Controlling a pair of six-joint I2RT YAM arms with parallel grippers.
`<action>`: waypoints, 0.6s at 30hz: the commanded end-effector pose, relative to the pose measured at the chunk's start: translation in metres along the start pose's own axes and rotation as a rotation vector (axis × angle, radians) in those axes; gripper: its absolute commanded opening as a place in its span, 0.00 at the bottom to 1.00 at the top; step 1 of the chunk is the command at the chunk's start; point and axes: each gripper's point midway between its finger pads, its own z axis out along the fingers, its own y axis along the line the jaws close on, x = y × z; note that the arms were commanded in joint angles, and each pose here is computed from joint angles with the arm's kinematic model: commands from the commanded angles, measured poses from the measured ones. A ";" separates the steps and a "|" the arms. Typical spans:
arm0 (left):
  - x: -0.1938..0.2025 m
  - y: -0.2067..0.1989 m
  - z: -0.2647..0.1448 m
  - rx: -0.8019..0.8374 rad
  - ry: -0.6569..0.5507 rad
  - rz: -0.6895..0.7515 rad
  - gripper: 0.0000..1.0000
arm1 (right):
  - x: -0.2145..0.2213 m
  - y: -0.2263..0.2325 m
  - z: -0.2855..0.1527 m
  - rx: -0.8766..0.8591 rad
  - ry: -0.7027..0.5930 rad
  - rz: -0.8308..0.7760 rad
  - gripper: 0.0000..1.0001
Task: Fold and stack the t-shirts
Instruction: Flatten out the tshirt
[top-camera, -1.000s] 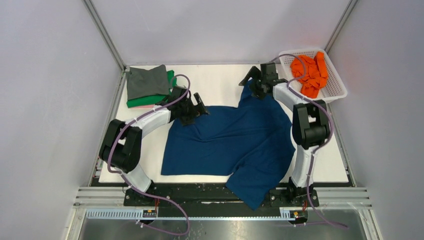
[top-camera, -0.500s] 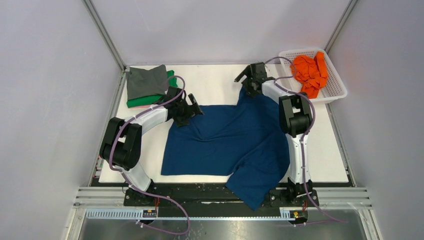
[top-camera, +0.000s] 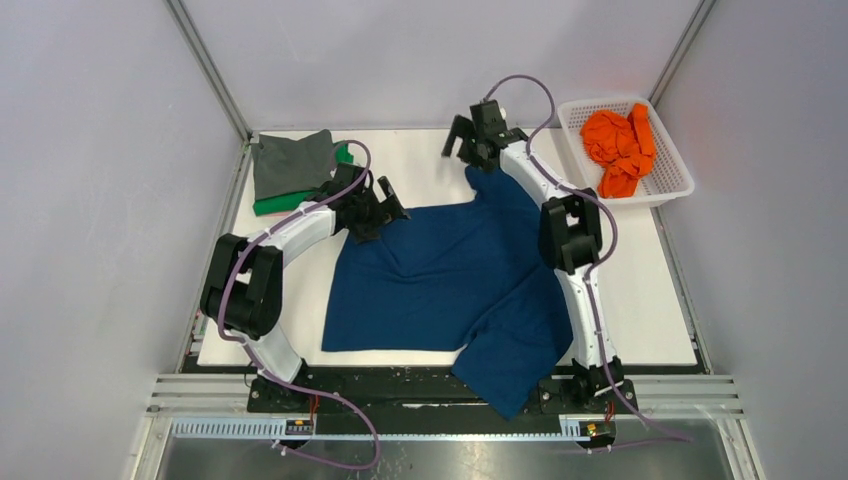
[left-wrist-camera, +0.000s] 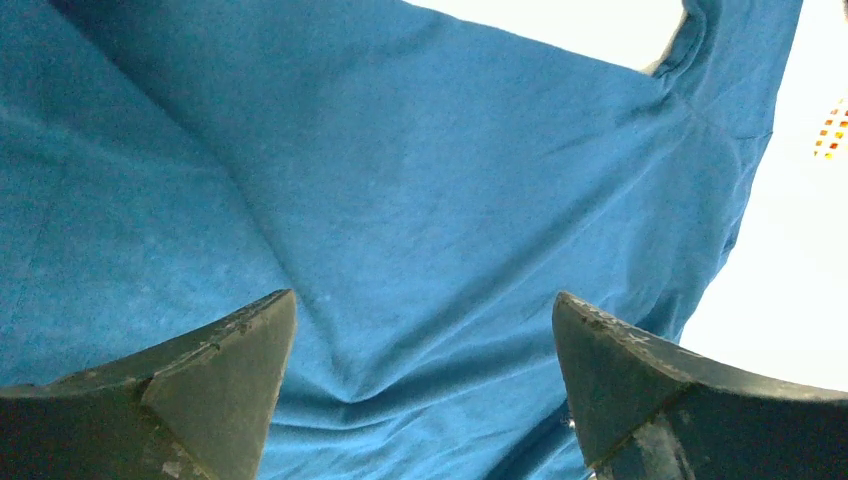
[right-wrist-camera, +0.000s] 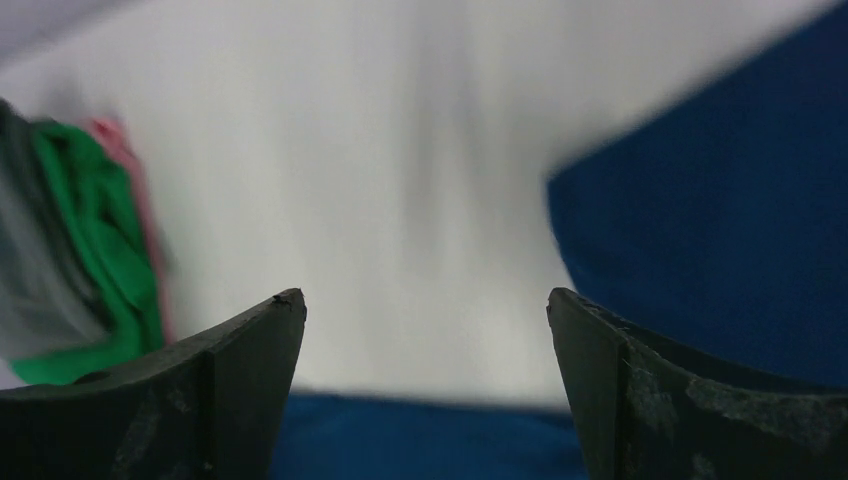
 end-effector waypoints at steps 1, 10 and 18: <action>-0.018 -0.011 0.005 0.019 -0.033 0.017 0.99 | 0.001 -0.041 -0.084 0.101 0.067 -0.144 0.99; -0.022 -0.016 0.046 -0.018 -0.019 0.020 0.99 | 0.124 -0.135 -0.155 0.229 0.390 -0.071 0.99; -0.036 -0.015 0.084 -0.082 -0.004 0.002 0.99 | 0.115 -0.171 -0.131 0.270 0.443 0.064 0.99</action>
